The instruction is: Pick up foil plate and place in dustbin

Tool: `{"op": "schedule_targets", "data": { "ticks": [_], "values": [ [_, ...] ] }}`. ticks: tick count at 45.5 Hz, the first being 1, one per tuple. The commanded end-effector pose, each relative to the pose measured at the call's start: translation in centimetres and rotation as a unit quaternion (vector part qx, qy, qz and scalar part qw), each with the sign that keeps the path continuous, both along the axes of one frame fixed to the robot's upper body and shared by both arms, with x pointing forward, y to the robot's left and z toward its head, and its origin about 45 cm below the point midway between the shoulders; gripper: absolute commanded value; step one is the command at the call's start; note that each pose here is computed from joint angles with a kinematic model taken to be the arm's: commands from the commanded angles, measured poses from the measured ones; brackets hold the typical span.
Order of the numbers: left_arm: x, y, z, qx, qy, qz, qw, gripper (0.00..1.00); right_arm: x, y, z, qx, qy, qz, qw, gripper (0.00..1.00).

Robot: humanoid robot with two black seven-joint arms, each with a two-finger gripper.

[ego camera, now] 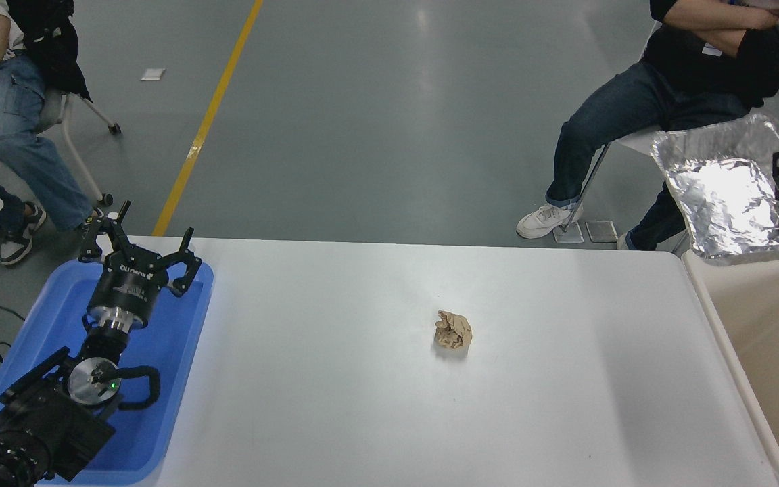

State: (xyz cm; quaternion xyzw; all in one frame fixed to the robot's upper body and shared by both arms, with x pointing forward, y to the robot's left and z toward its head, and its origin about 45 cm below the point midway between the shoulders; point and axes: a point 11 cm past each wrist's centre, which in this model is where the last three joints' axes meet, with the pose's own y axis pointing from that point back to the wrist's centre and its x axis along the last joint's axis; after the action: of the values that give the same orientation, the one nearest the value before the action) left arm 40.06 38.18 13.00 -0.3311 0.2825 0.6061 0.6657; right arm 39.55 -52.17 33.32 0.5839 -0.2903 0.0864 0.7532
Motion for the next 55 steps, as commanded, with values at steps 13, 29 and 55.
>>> {"op": "schedule_targets", "data": {
  "ticks": [13, 29, 55],
  "values": [
    [0.0, 0.0, 0.0, 0.000, 0.000, -0.001, 1.000, 1.00, -4.4, -10.4, -8.9, -0.133, -0.045, -0.105, 0.985, 0.00],
    [0.0, 0.0, 0.0, 0.000, 0.000, -0.001, 1.000, 1.00, -5.5, -10.2, -15.1, -0.175, -0.115, -0.109, 0.972, 0.00],
    [0.0, 0.0, 0.0, 0.000, -0.001, 0.000, 1.000, 1.00, -9.0, -9.8, -20.0, -0.180, -0.105, -0.120, 0.971, 0.00]
  ]
}}
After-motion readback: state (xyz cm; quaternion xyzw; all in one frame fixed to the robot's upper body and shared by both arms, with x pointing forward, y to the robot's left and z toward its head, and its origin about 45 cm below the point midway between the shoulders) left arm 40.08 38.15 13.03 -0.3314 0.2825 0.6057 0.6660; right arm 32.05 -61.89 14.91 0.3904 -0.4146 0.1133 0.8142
